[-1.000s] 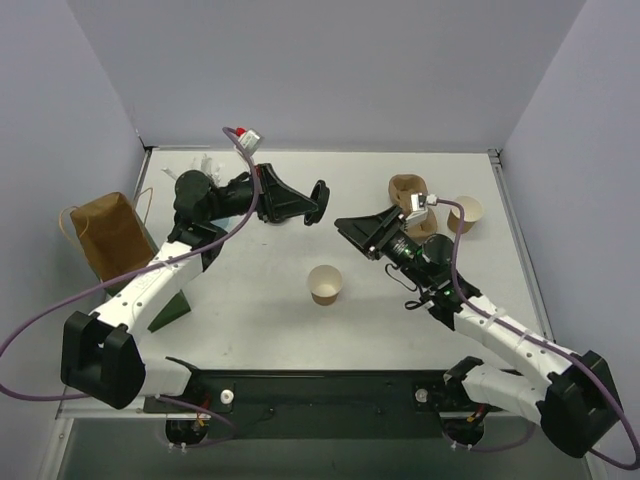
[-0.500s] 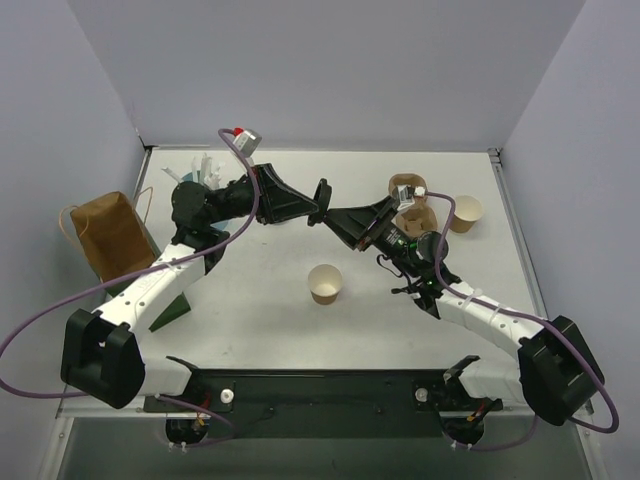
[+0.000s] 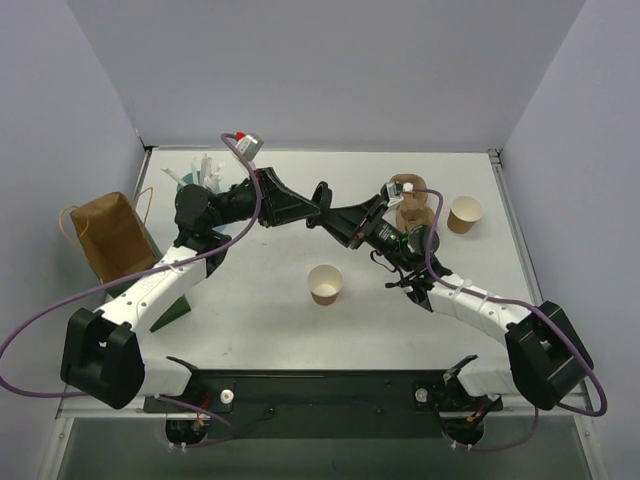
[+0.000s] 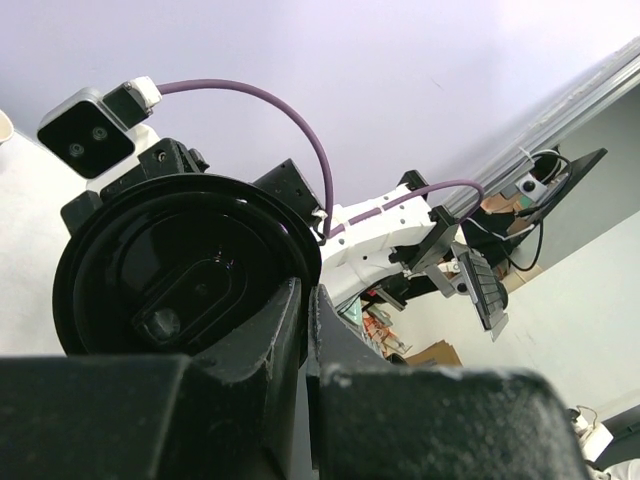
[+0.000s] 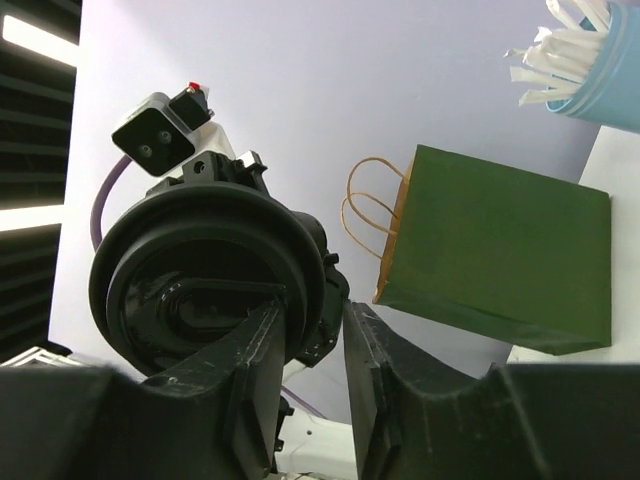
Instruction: Pack the takeout coffee
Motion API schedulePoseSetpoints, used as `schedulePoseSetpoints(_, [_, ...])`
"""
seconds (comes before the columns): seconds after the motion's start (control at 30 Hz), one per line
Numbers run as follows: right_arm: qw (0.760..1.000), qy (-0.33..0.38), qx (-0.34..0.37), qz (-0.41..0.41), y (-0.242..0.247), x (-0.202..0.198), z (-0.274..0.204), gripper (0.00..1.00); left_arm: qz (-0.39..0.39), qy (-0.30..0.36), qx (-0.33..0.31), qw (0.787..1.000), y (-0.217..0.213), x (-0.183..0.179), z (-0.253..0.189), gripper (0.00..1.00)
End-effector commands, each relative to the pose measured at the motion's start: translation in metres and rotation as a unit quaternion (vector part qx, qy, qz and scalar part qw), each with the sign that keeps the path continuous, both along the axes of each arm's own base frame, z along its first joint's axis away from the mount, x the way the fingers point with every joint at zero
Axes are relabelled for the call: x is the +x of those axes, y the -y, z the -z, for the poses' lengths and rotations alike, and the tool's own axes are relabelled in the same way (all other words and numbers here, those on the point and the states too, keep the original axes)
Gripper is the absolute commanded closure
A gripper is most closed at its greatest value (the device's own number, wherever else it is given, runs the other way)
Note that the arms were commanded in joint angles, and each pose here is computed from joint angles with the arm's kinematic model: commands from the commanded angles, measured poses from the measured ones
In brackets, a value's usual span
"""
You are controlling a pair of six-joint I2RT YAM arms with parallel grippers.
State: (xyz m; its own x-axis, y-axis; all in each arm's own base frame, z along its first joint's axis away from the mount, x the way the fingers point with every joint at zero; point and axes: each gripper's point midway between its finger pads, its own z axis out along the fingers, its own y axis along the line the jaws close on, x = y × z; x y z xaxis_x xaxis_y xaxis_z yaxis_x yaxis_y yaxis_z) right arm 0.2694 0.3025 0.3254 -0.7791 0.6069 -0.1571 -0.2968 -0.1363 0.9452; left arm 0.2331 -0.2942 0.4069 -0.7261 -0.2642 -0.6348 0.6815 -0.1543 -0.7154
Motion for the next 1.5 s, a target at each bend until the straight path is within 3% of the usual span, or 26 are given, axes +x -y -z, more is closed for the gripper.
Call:
schedulePoseSetpoints(0.0, [0.989,0.11,0.099,-0.023,0.009,-0.025,-0.07,0.74,-0.004,0.04,-0.022,0.999,-0.004,-0.011,-0.016,0.94])
schedulePoseSetpoints(0.1, [0.986,0.12,0.109,-0.023,0.012,-0.028,-0.074,0.8,-0.004,0.04,-0.021,0.999,-0.004,-0.014,-0.015,0.94])
schedulePoseSetpoints(0.27, [0.987,0.122,0.105,-0.012,0.015,-0.028,-0.071,0.98,-0.008,0.035,-0.017,0.999,-0.005,-0.014,-0.006,0.94])
schedulePoseSetpoints(0.37, [0.987,0.121,0.105,-0.01,0.017,-0.029,-0.069,1.0,-0.011,0.037,-0.016,0.999,-0.006,-0.015,-0.004,0.89])
schedulePoseSetpoints(0.5, [0.989,0.112,0.095,-0.002,0.022,-0.028,-0.06,1.0,-0.031,0.05,-0.008,0.998,-0.011,-0.013,-0.001,0.65])
schedulePoseSetpoints(0.53, [0.992,0.097,0.079,-0.002,0.021,-0.024,-0.05,1.0,-0.041,0.04,0.0,0.998,-0.011,-0.009,0.003,0.52])
schedulePoseSetpoints(0.63, [0.996,0.079,0.034,0.012,0.027,-0.018,-0.027,1.0,-0.075,0.045,0.022,0.996,-0.016,-0.001,0.009,0.39])
schedulePoseSetpoints(0.67, [0.997,0.079,0.005,0.012,0.027,-0.019,-0.016,1.0,-0.088,0.046,0.029,0.995,-0.019,0.002,0.012,0.26])
schedulePoseSetpoints(0.77, [0.996,0.051,-0.074,0.022,0.033,-0.018,0.011,1.0,-0.14,0.062,0.057,0.987,-0.029,0.005,0.018,0.14])
schedulePoseSetpoints(0.8, [0.989,0.033,-0.142,0.026,0.036,-0.019,0.029,1.0,-0.161,0.06,0.089,0.981,-0.033,0.011,0.033,0.11])
schedulePoseSetpoints(0.87, [0.969,0.023,-0.242,0.048,0.044,-0.02,0.051,1.0,-0.222,0.093,0.121,0.963,-0.046,0.02,0.036,0.03])
schedulePoseSetpoints(0.9, [0.939,0.016,-0.341,0.044,0.055,-0.024,0.071,1.0,-0.235,0.071,0.157,0.956,-0.052,0.023,0.054,0.03])
schedulePoseSetpoints(0.97, [0.908,0.013,-0.417,0.036,0.066,-0.032,0.084,1.0,-0.283,0.109,0.194,0.933,-0.067,0.03,0.053,0.03])
schedulePoseSetpoints(1.0, [0.88,0.004,-0.475,0.027,0.077,-0.038,0.098,1.0,-0.287,0.095,0.23,0.925,-0.074,0.029,0.07,0.03])
schedulePoseSetpoints(1.13, [0.817,-0.009,-0.576,0.028,0.102,-0.048,0.11,1.0,-0.319,0.143,0.304,0.886,-0.096,0.031,0.087,0.03])
schedulePoseSetpoints(1.2, [0.788,-0.016,-0.615,0.01,0.105,-0.058,0.12,1.0,-0.359,0.16,0.336,0.856,-0.11,0.035,0.099,0.03])
schedulePoseSetpoints(1.3, [0.748,-0.027,-0.664,0.002,0.112,-0.059,0.126,1.0,-0.355,0.204,0.326,0.852,-0.102,0.019,0.107,0.03])
schedulePoseSetpoints(1.47, [0.689,-0.019,-0.724,0.008,0.11,-0.051,0.128,1.0,-0.388,0.215,0.318,0.838,-0.117,0.011,0.104,0.03])
